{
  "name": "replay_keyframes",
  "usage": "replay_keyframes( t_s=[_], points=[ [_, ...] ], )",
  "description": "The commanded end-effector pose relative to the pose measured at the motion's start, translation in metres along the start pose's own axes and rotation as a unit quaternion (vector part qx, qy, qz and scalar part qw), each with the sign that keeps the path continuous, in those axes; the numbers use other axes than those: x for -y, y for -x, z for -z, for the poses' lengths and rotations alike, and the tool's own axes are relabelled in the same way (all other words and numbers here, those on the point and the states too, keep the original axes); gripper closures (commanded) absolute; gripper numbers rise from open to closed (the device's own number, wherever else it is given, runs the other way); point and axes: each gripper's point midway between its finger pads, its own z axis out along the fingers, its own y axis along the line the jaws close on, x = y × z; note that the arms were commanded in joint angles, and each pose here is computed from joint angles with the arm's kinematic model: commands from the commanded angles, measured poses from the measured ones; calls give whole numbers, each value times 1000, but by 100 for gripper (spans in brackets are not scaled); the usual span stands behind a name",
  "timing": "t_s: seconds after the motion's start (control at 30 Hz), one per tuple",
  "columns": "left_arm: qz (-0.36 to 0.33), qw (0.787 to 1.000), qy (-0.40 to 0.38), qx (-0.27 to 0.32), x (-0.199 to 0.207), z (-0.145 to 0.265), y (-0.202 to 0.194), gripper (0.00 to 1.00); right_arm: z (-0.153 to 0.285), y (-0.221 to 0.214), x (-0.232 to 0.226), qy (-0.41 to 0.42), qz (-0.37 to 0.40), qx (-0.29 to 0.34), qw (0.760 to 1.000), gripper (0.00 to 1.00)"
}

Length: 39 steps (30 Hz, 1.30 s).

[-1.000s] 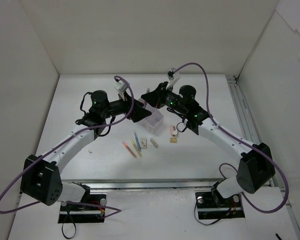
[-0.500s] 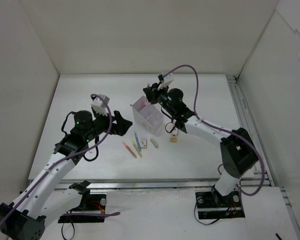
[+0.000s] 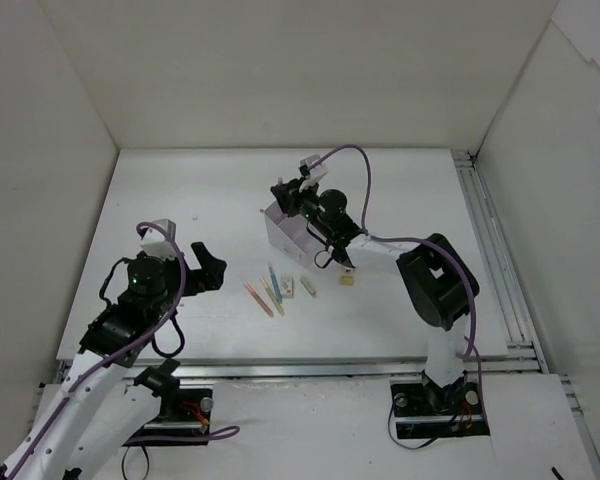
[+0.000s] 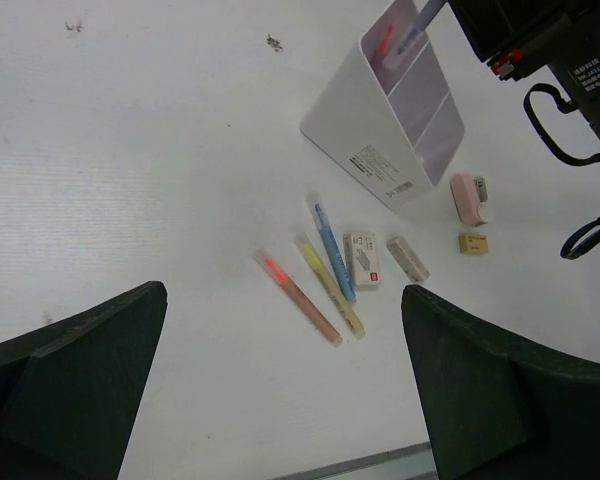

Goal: Sort the stationery into containers
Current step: Place the pen in the storage box.

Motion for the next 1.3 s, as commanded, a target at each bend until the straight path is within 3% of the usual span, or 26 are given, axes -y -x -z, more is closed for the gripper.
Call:
replay_keyframes(
  t_s=[0.0,0.27,0.3,0.4,0.5,0.77,0.83,0.97,1.0,1.07,1.1,1.27],
  points=[
    [15,1000,19,17,-3,2,11,0,-9,64,-16,33,8,99,994,100],
    [13,1000,22,0,0,-7,9,0,-8,34,-6,18,6,76,997,98],
    [14,1000,21,0,0,-7,10,0,-7,31,-5,16,5,73,997,95],
    [16,1000,23,-4,0,-9,8,0,-2,28,-6,17,-1,69,997,66],
    [19,999,25,-7,0,-11,6,0,5,35,-9,20,0,73,997,51],
    [24,999,26,-13,0,-11,5,0,43,74,-18,1,1,96,995,25],
    [26,999,30,-12,-1,-10,5,0,57,68,-20,-21,-1,53,998,2],
    [33,997,59,-25,-11,-10,-1,0,85,37,-31,-65,-2,-91,994,2],
    [36,997,66,-28,-13,-10,-2,0,101,9,-38,-70,7,-163,984,2],
    [43,995,80,-33,-17,-10,-5,0,108,1,-45,-85,19,-207,974,2],
    [47,995,86,-34,-20,-9,-7,0,124,-29,-50,-91,31,-273,957,2],
    [79,987,136,-40,-38,1,-18,0,138,-70,-66,-112,42,-358,926,2]
  ],
)
